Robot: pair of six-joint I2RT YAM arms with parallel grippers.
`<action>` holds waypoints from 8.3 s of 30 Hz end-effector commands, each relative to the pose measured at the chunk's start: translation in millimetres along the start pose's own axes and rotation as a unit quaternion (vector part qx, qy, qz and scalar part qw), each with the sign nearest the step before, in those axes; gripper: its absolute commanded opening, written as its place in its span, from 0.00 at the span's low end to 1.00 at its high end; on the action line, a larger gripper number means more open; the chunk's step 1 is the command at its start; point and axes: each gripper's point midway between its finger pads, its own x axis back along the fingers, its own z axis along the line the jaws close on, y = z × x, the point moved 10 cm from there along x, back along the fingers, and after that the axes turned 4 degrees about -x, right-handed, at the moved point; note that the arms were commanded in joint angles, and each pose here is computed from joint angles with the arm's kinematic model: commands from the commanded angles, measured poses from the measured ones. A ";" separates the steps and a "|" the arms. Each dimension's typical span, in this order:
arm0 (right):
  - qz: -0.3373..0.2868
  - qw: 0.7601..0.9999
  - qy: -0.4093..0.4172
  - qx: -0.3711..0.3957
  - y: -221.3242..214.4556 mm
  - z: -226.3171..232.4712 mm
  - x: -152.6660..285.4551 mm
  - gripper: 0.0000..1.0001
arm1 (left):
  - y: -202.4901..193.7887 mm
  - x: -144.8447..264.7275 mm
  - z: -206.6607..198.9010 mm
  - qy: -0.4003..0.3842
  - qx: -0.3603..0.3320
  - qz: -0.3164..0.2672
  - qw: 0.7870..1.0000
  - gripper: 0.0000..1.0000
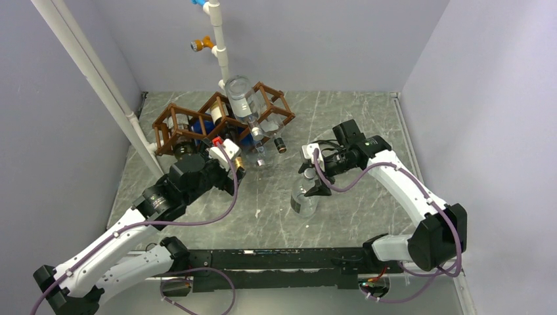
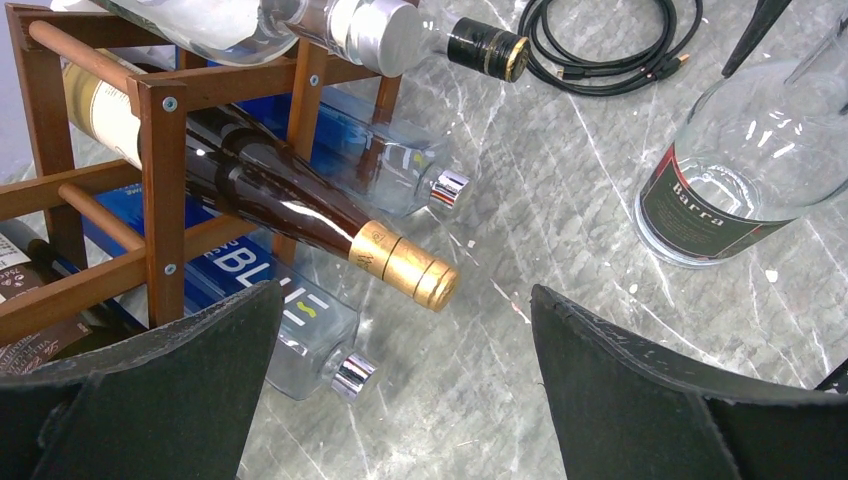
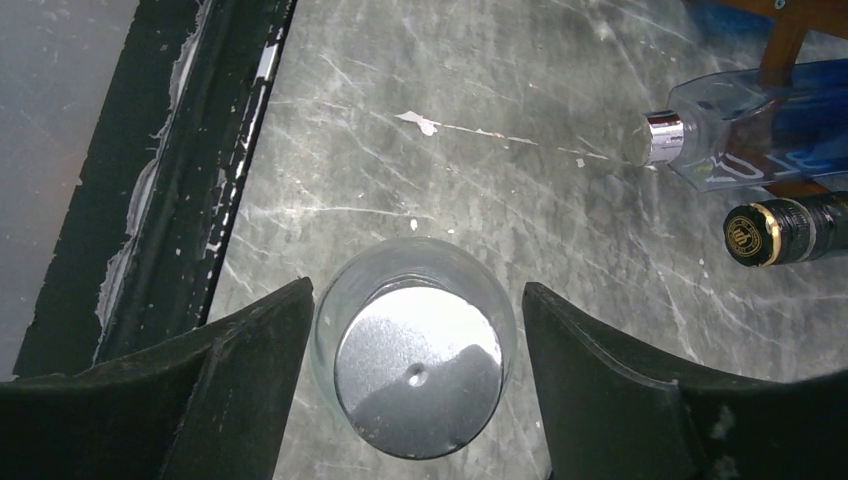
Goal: Take the wine bottle off the wine rack
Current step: Place the wine bottle at the center of the board, then pick up the wine bottle from the center of the board, then place the wine bottle at the center of the board.
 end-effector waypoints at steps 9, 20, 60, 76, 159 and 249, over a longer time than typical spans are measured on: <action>-0.005 1.000 -0.011 0.026 2.0 -2.7 -4.0 0.67 | 2.2 1.1 3.5 0.010 0.001 -0.011 1.000 0.99; 0.001 0.999 -0.020 0.035 0.3 -0.7 -2.4 0.51 | 2.8 2.2 4.2 0.014 0.002 -0.013 1.000 1.00; -0.050 0.994 -0.093 -0.016 29.2 -12.4 50.6 0.00 | 2.3 4.9 5.8 0.021 0.004 -0.014 1.000 0.99; -0.035 0.975 -0.218 -0.021 46.5 -53.8 97.7 0.00 | 2.1 5.7 7.0 0.027 0.005 -0.014 1.000 0.99; -0.117 0.884 -0.433 -0.132 48.3 -104.4 130.3 0.92 | -2.1 14.3 20.2 0.039 0.009 -0.034 0.999 0.99; -0.216 0.869 -0.381 -0.230 -37.4 6.5 138.4 1.00 | 99.0 -144.3 6.2 0.314 0.344 0.044 0.884 1.00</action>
